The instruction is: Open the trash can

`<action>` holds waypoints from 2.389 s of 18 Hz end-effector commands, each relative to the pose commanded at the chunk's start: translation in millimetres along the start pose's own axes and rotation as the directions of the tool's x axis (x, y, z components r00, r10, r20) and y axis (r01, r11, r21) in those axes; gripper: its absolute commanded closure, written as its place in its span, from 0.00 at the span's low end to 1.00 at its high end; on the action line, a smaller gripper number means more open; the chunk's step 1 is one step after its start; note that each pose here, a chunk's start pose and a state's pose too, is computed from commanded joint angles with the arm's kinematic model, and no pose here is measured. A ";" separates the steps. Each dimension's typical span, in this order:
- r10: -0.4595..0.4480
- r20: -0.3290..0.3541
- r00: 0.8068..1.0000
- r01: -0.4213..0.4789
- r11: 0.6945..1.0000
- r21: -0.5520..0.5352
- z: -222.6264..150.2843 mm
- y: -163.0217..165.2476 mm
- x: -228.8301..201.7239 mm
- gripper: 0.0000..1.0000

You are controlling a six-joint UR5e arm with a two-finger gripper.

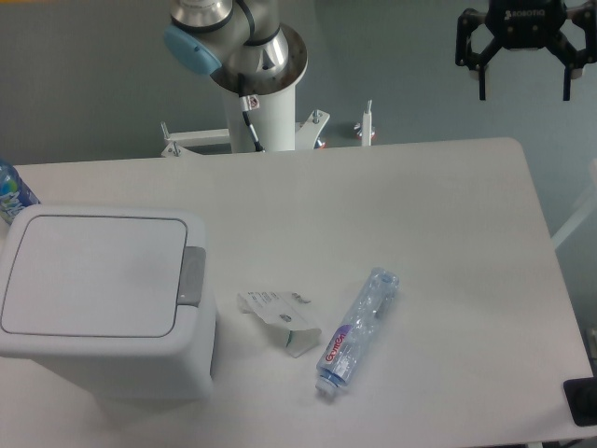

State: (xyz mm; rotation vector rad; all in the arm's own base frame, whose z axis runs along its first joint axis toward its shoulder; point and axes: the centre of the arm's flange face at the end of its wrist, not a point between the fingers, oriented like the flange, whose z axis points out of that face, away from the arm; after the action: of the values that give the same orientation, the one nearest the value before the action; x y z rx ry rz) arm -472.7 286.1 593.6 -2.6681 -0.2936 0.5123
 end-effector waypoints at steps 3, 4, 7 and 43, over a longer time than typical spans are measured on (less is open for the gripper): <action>-0.113 0.011 0.994 0.112 0.993 0.023 0.7 -11.7 7.5 0.00; -0.131 0.007 0.991 0.131 0.991 0.022 2.2 -15.3 11.3 0.00; -0.164 0.004 0.986 0.164 0.986 0.022 6.8 -21.8 15.3 0.00; -0.588 -0.482 0.649 0.561 0.798 -0.219 133.7 -158.6 234.2 0.00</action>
State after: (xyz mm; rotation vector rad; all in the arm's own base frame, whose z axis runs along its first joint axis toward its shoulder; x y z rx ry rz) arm -332.2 539.5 475.5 -2.4265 -0.9457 -0.4434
